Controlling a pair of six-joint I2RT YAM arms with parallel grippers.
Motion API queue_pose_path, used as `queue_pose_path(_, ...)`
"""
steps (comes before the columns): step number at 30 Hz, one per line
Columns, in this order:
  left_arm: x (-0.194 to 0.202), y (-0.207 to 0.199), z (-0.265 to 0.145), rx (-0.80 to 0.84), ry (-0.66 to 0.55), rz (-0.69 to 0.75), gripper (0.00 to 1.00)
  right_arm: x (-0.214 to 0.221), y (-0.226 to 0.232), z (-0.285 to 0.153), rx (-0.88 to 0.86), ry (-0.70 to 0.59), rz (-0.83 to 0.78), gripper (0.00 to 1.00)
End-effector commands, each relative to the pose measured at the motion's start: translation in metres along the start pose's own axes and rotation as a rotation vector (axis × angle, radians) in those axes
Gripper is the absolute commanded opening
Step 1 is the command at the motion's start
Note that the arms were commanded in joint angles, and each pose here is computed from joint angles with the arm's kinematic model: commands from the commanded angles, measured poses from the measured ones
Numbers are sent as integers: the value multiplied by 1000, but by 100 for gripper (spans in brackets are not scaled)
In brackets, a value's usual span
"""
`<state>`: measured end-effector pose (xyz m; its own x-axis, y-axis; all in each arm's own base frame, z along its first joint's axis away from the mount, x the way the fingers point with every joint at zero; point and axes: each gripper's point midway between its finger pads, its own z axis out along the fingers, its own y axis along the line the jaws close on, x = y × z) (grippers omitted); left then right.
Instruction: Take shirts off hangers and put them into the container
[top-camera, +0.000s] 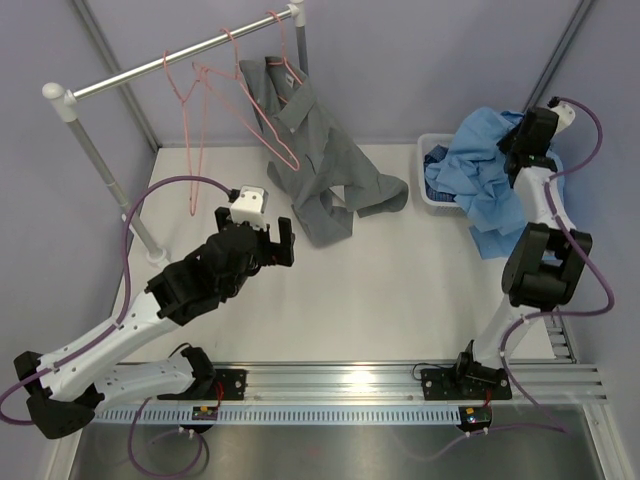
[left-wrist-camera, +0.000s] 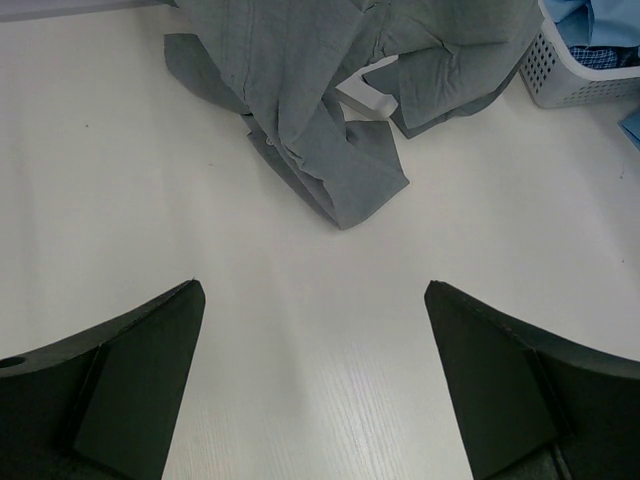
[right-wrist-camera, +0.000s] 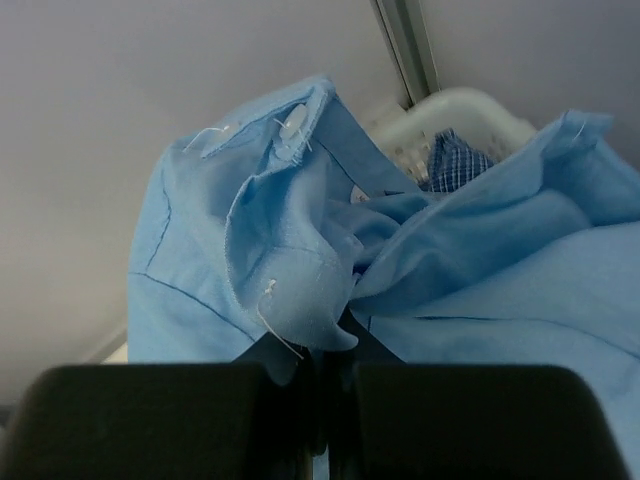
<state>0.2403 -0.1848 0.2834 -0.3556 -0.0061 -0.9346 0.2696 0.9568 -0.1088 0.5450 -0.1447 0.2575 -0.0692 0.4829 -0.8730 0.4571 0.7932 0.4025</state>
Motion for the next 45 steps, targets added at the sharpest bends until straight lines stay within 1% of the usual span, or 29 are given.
queue_pose_path(1,-12,6,-2,-32,-45,-52,99,47,-29,18,194,193,-3,0)
queue_pose_path(3,-12,6,-3,-33,-44,-53,99,75,-39,29,261,295,-15,0)
queue_pose_path(5,-10,7,-2,-37,-39,-50,99,87,-43,32,293,350,0,0)
queue_pose_path(6,-10,7,-3,-39,-40,-51,99,104,-50,38,315,389,3,0)
queue_pose_path(10,-10,10,-5,-46,-43,-59,99,132,-58,43,352,476,10,0)
queue_pose_path(15,-11,13,-8,-49,-52,-59,99,159,-71,38,403,612,-38,7)
queue_pose_path(16,-12,13,-8,-49,-56,-58,99,154,-66,36,382,614,-42,11)
queue_pose_path(17,-13,13,-8,-48,-57,-57,99,158,-68,37,381,613,-42,11)
queue_pose_path(18,-14,13,-9,-47,-60,-57,99,140,-56,33,329,579,-41,18)
queue_pose_path(20,-17,13,-10,-44,-64,-51,99,120,-45,31,278,507,-35,28)
queue_pose_path(21,-21,12,-11,-40,-72,-54,99,91,-31,21,240,447,-27,40)
queue_pose_path(23,-25,12,-13,-33,-78,-50,99,62,-18,13,202,380,-18,50)
queue_pose_path(24,-29,11,-14,-29,-85,-52,99,34,-7,0,173,323,-12,54)
queue_pose_path(25,-30,10,-15,-24,-86,-49,99,20,-2,-6,160,290,-7,62)
queue_pose_path(26,-30,9,-15,-19,-87,-48,99,8,3,-12,148,262,-2,65)
queue_pose_path(27,-32,9,-16,-15,-89,-48,99,-14,10,-26,130,213,5,69)
queue_pose_path(28,-33,7,-17,-3,-89,-49,99,-24,13,-34,124,189,10,74)
queue_pose_path(29,-34,7,-17,2,-90,-50,99,-26,11,-39,124,175,17,76)
queue_pose_path(30,-35,6,-19,8,-94,-53,99,-43,17,-55,97,135,29,79)
queue_pose_path(31,-35,6,-19,14,-93,-52,99,-38,9,-60,107,145,36,83)
queue_pose_path(32,-34,5,-19,19,-91,-51,99,-48,11,-74,93,126,60,84)
queue_pose_path(34,-35,3,-20,30,-91,-49,99,-42,4,-87,90,140,90,85)
queue_pose_path(37,-32,2,-20,40,-84,-45,99,-15,-10,-111,79,181,164,85)
queue_pose_path(38,-33,2,-21,42,-85,-44,99,1,-20,-123,88,188,182,85)
queue_pose_path(40,-33,1,-22,51,-86,-45,99,17,-34,-133,109,196,211,86)
queue_pose_path(41,-33,0,-22,55,-85,-45,99,44,-49,-136,139,232,250,86)
queue_pose_path(42,-32,0,-23,58,-85,-44,99,46,-49,-146,113,229,279,86)
queue_pose_path(43,-33,-1,-24,68,-86,-46,99,66,-66,-148,143,254,311,86)
queue_pose_path(45,-32,0,-25,72,-88,-49,99,75,-71,-154,143,250,361,85)
